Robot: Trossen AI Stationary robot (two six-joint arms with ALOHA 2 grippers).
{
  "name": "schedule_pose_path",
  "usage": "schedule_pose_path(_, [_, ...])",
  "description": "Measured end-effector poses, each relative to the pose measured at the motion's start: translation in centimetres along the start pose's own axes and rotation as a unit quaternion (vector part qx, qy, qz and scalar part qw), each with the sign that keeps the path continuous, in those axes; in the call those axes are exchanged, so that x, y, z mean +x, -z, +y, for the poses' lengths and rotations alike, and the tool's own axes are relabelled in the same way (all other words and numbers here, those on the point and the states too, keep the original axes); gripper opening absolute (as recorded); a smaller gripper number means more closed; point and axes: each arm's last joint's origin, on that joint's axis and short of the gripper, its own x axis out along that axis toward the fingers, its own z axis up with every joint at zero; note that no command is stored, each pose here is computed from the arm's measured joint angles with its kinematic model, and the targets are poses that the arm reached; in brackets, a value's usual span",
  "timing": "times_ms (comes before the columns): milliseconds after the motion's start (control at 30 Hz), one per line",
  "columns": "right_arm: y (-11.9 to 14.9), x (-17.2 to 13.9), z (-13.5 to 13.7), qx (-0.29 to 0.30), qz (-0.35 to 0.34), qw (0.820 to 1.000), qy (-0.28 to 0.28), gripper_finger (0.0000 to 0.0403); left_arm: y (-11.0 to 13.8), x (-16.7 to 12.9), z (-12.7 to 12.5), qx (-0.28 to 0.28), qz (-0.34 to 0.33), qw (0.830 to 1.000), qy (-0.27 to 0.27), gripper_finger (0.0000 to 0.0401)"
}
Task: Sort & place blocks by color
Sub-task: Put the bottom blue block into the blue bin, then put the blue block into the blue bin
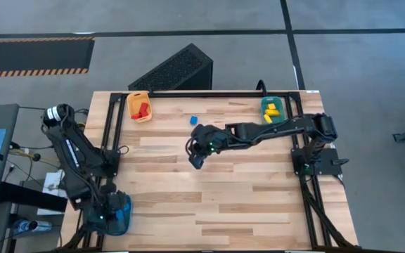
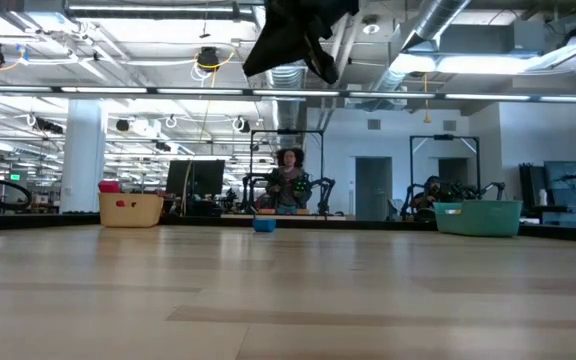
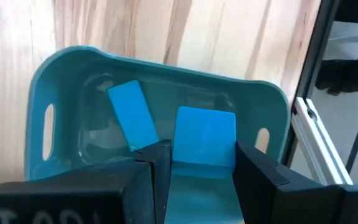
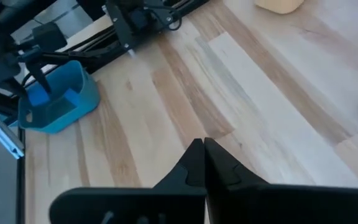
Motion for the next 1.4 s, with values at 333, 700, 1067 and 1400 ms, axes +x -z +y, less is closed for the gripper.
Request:
schedule_pose_path(333, [-1.5, 0.8, -3.4, -0.006, -0.001, 1.0, 0.004, 0.0008, 0.3, 1.3, 1.0, -0.054, 0.014, 0.998, -0.011, 0.0118])
schedule_pose_path(700, [-3.3, 2.8, -9.6, 0.009, 0.033, 0.999, -0.013, 0.0008, 0.0, 1.3, 1.3, -0.17, -0.024, 0.985, -0.027, 0.0171])
schedule_pose_path(1067, [-4.2, 3.7, -15.3, 0.026, 0.064, 0.998, 0.0, 0.0008, -1.0, -1.4, 1.1, -0.247, -0.097, 0.963, -0.056, 0.0221])
schedule_pose_path(1400, [-5.1, 3.0, -17.5, 0.002, 0.054, 0.999, -0.003, 0.0008, -6.3, -7.1, 4.5, -0.278, -0.267, 0.912, -0.14, 0.0221])
